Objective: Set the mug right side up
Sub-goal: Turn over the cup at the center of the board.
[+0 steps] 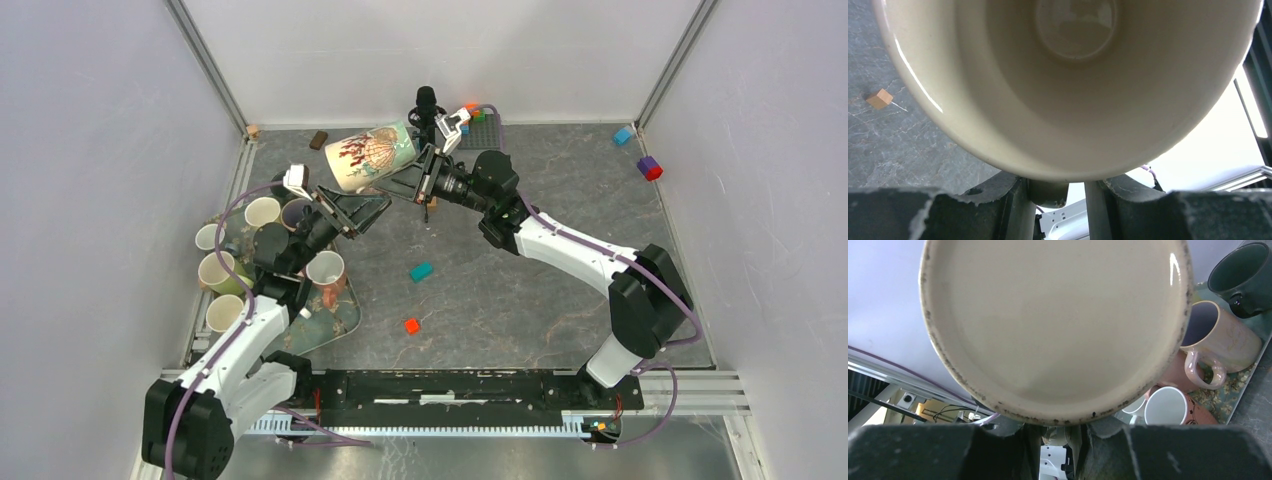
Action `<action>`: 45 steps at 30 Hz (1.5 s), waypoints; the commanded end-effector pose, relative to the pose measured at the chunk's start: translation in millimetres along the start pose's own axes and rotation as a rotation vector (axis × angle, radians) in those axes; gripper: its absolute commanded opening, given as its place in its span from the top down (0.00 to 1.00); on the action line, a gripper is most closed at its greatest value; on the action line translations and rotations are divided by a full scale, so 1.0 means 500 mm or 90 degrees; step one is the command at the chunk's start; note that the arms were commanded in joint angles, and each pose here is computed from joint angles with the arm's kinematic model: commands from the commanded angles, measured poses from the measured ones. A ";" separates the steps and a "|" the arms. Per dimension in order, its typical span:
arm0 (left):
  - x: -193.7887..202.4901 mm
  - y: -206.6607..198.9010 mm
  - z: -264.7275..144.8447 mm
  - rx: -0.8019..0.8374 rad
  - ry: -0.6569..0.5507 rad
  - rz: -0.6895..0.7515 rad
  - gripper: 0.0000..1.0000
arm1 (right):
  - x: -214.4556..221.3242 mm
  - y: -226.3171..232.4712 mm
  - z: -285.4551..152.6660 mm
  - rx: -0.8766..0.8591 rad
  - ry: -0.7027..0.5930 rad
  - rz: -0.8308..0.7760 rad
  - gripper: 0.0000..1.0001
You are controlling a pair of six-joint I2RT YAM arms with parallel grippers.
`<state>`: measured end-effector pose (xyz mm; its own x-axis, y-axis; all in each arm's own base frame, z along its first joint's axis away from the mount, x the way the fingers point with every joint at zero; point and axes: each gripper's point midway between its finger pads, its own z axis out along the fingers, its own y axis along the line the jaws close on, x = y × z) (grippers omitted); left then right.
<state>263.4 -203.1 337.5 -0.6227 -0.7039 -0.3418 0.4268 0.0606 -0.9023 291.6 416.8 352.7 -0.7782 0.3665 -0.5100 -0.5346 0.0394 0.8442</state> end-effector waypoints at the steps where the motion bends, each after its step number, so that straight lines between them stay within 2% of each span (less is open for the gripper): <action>1: -0.007 -0.038 0.002 0.050 -0.010 0.000 0.57 | -0.055 0.124 -0.009 -0.124 -0.067 -0.065 1.00; 9: -0.001 -0.036 0.001 0.052 0.001 0.002 0.61 | -0.049 0.125 -0.004 -0.130 -0.066 -0.050 1.00; 24: 0.000 -0.024 0.002 0.037 0.002 0.003 0.60 | -0.035 0.131 0.007 -0.135 -0.053 -0.047 1.00; 28: 0.001 -0.024 0.002 0.037 0.002 0.003 0.72 | -0.030 0.126 0.008 -0.132 -0.050 -0.047 1.00; 34: -0.004 -0.029 -0.003 0.033 -0.008 0.020 0.98 | -0.025 0.112 0.006 -0.113 -0.049 -0.060 1.00; 36: -0.007 -0.032 -0.006 0.028 -0.016 0.034 0.98 | -0.020 0.103 0.004 -0.105 -0.046 -0.067 1.00; 37: -0.008 -0.031 -0.007 0.021 -0.018 0.043 0.98 | -0.017 0.098 0.003 -0.101 -0.045 -0.071 0.99; 45: -0.027 -0.029 -0.023 -0.060 -0.038 0.136 0.98 | -0.004 0.047 -0.003 -0.056 -0.041 -0.103 0.58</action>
<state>254.4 -197.6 330.4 -0.5980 -0.6980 -0.3940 0.4213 0.1445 -0.8953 282.2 423.7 340.8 -0.7851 0.3625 -0.5022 -0.5274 0.0338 0.8490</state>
